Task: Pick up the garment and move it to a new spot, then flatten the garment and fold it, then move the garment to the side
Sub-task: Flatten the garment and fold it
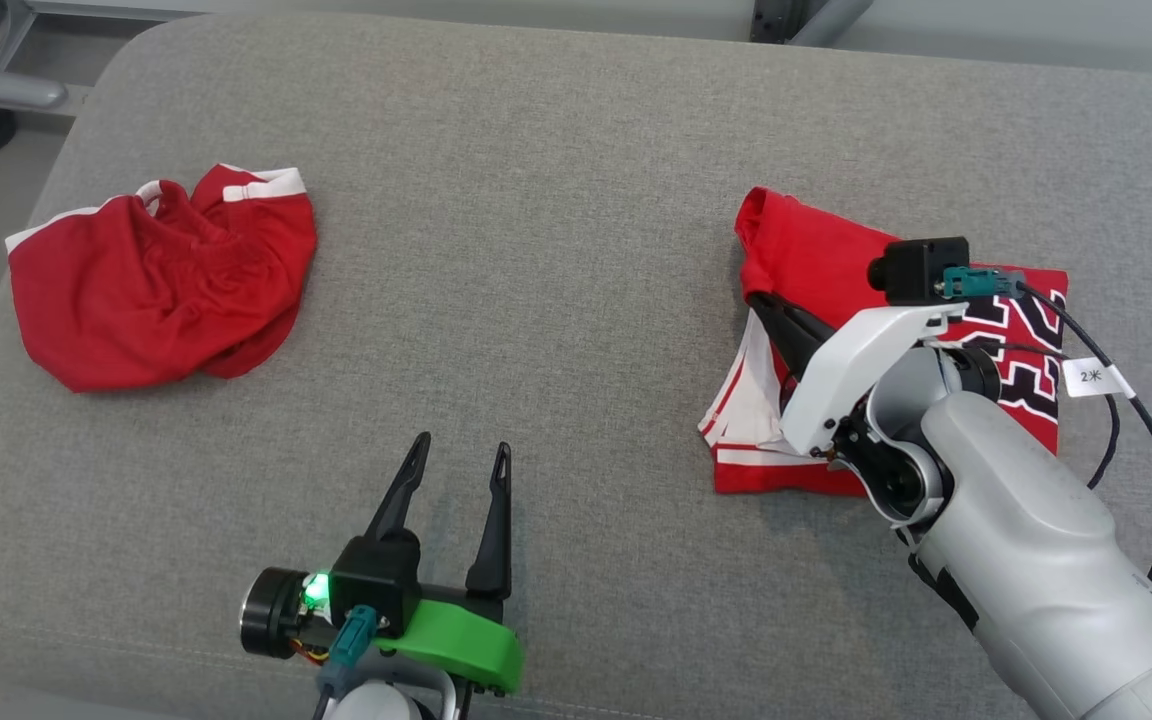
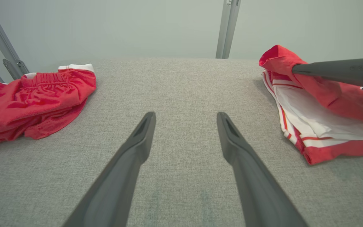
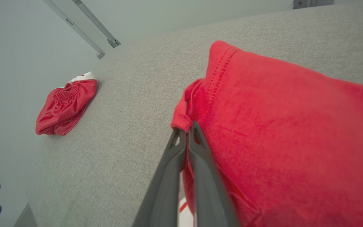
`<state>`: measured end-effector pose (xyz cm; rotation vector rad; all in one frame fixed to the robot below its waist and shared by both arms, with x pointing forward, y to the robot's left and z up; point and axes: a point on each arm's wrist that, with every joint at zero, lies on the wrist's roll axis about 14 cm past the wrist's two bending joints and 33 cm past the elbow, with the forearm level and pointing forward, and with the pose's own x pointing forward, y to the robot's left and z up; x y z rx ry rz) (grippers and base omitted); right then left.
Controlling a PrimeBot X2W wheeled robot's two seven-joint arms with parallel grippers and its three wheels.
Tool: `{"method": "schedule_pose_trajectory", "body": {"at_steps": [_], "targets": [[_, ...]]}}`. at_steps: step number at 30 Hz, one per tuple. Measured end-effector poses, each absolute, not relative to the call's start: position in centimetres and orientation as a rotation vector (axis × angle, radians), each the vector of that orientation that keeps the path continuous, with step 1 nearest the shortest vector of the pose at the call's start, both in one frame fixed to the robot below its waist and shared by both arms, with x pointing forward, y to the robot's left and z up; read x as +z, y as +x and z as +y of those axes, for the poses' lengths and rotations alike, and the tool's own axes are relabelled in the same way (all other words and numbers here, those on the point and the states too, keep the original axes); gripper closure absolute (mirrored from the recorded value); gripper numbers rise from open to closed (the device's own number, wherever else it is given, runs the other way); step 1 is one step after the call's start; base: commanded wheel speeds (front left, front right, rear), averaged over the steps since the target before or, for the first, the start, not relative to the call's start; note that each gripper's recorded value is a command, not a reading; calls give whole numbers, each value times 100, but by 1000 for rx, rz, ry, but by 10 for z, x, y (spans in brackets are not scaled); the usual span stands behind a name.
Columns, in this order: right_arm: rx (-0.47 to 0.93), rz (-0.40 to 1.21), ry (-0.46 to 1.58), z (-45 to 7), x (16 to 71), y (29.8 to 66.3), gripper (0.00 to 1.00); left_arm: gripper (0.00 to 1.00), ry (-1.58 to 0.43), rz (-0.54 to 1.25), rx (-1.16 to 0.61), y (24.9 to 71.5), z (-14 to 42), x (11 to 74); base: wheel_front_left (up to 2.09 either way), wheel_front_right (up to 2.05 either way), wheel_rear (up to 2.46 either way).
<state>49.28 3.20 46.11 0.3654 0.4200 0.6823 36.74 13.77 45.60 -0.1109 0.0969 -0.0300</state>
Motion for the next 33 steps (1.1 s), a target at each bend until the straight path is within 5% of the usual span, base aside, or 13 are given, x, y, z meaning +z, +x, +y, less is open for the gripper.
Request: {"method": "schedule_pose_trajectory", "body": {"at_steps": [1,2,3,13,23,33], "targets": [[685,425,367,34,460,491,73,0,-111,97,-31,368,137,456,0,0,0],[685,426,370,34,460,490,10,0,-112,97,-33,369,137,456,0,0,0],[683,424,375,34,461,490,0,0,-112,95,-35,369,136,456,0,0,0],[645,279,454,3,503,490,0,0,-119,79,-59,372,128,461,0,0,0],[397,81,425,-107,521,478,0,0,-137,46,-94,374,114,472,0,0,0],[192,-15,260,-183,508,429,0,0,-172,2,-126,373,103,488,0,0,0]]}}
